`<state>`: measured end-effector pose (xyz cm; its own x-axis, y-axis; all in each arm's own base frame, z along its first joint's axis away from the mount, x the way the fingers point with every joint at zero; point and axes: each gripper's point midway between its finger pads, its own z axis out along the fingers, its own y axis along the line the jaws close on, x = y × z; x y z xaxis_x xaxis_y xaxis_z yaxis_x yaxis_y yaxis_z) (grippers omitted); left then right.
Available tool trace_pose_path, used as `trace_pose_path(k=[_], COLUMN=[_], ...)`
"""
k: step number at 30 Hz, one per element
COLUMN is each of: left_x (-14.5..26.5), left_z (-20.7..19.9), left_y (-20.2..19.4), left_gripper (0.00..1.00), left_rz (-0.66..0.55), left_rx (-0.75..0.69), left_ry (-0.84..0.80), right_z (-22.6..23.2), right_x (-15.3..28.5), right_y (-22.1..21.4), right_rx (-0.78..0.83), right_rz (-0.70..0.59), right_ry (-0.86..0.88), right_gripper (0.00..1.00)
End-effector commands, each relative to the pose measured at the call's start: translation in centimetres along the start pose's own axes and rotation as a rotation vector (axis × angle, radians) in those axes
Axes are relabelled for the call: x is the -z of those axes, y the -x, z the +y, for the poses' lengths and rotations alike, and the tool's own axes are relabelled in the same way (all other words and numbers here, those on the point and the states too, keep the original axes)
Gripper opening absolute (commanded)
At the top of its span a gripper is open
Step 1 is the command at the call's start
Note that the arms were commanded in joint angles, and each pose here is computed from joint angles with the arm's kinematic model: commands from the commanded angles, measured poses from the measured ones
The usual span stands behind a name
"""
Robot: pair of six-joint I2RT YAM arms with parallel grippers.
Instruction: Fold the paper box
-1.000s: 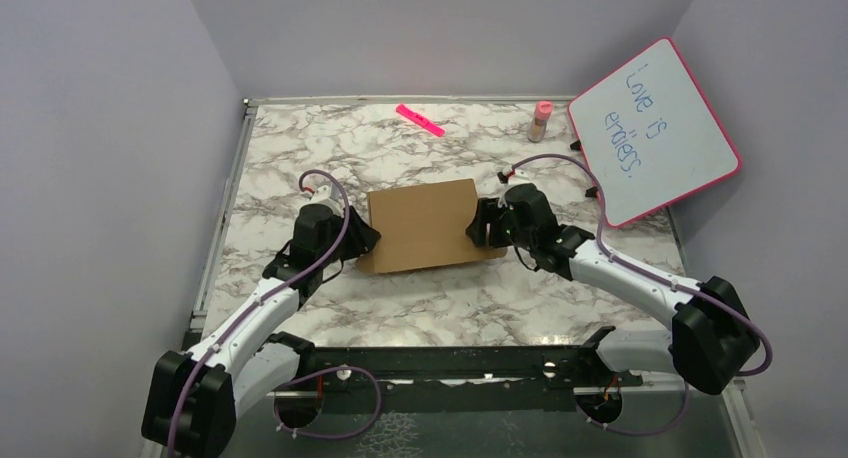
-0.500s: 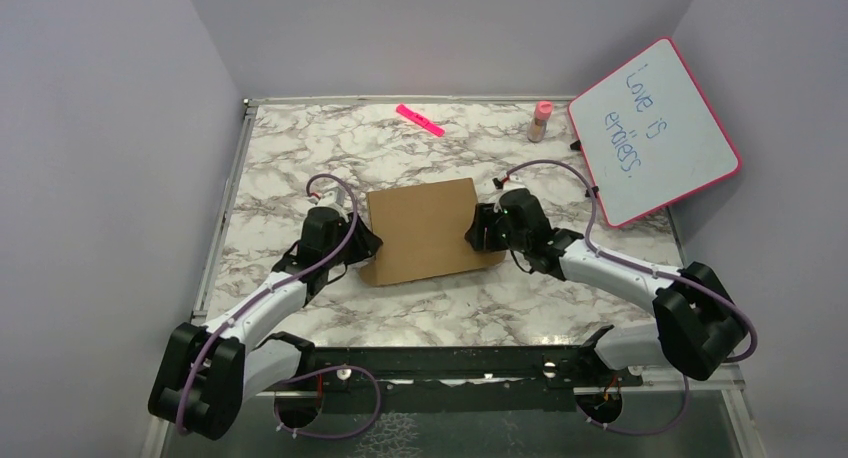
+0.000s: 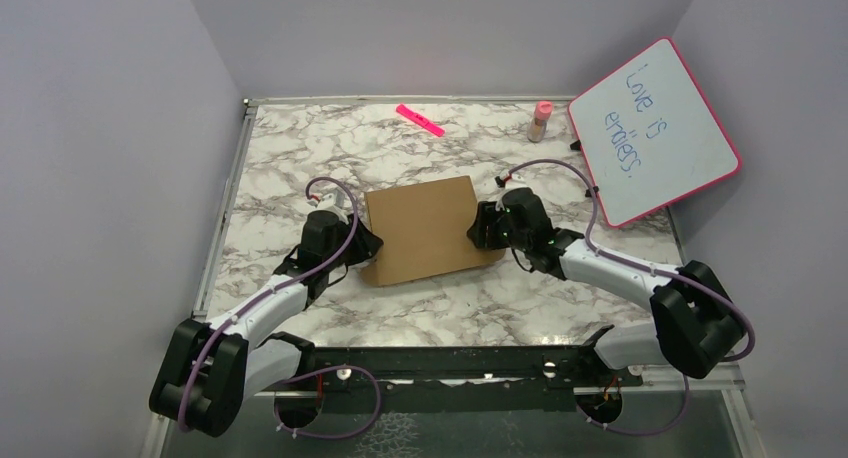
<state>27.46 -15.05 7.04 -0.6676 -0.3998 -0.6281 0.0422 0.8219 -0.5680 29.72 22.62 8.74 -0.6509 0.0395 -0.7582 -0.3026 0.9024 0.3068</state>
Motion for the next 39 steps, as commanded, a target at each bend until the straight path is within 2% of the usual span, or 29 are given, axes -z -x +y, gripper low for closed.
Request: trace_pose_path(k=[1,7,14,19,24,31,39], left_x=[-0.1,0.0,-0.2,-0.5,-1.2,-3.1,-6.0], left_z=[1.3,1.5,1.5,1.5,1.0,-0.1,-2.4], left_y=[-1.1,-1.0,-1.3,-1.7,-2.3,-1.9,0.7], left_gripper=[0.42,0.42,0.42,0.41,0.35,0.28,0.27], left_rz=[0.031,0.024,0.037,0.049,0.07,0.086,0.044], left_rx=[-0.006,-0.011,-0.01,-0.002,0.014,0.018,-0.007], left_ry=[0.048,0.054,0.049,0.041,0.002,-0.037,-0.078], right_z=[-1.7,-2.8,-2.0,-2.5,-3.4,-3.8,-3.9], right_x=[0.8,1.1,-0.2,-0.7,-0.7,-1.0,-1.9], right_y=[0.7,1.6,-1.6,-3.9,-4.9,-3.1,0.1], right_rx=[0.035,0.001,-0.089,-0.135,-0.157,-0.163,-0.138], right_rz=[-0.005,-0.021,0.083,0.139,0.147,0.093,0.046], right_ry=[-0.066,-0.035,0.095,0.112,0.098,0.081,0.047], right_gripper=[0.57,0.59,0.52,0.46,0.44,0.39,0.4])
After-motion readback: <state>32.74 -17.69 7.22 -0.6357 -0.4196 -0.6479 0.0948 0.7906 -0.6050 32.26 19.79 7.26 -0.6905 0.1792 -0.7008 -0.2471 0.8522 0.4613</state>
